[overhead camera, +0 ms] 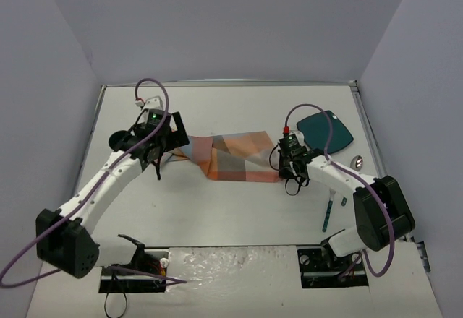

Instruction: Set the dinner table for one person

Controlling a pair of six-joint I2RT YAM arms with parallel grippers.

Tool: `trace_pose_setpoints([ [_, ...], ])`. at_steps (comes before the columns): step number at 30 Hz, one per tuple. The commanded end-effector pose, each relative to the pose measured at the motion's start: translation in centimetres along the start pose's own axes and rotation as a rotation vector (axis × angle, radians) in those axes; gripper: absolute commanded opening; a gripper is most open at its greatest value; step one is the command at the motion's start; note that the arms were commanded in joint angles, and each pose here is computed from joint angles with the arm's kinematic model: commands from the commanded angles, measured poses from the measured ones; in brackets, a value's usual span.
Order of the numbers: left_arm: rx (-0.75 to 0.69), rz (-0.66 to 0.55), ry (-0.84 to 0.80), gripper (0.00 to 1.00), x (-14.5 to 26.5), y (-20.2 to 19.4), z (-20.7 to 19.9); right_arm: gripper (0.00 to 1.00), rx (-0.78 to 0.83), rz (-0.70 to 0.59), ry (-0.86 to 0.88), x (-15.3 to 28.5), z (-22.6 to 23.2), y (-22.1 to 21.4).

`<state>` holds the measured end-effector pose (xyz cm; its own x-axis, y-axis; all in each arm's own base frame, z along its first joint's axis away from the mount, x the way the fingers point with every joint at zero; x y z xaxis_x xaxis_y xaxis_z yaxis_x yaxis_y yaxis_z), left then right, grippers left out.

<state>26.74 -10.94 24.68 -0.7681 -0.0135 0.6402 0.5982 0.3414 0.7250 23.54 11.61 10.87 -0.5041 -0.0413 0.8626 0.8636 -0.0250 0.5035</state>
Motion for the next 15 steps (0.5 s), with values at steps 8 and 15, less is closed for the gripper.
trace_pose_setpoints([
  [8, -0.271, 0.034, 0.118, 0.97, -6.5, -0.1, -11.6, 0.0, 0.012, -0.019, 0.035, -0.4, 0.6, 0.1],
  [15, -0.421, 0.074, 0.228, 0.93, -9.9, -2.0, -14.5, 0.0, 0.014, -0.014, 0.042, -0.6, 0.7, -0.1],
])
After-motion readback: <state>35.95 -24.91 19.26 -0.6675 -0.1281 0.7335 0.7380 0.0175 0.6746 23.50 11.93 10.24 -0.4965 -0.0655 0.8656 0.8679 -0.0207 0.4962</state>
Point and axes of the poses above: each gripper's point midway between its finger pads, its own x axis back along the fingers, its own z axis along the line the jaws close on, y = z × x, the point moved 9 cm from there along x, back along the fingers, and after that the axes turned 3 degrees about x, right-handed, at the moved point
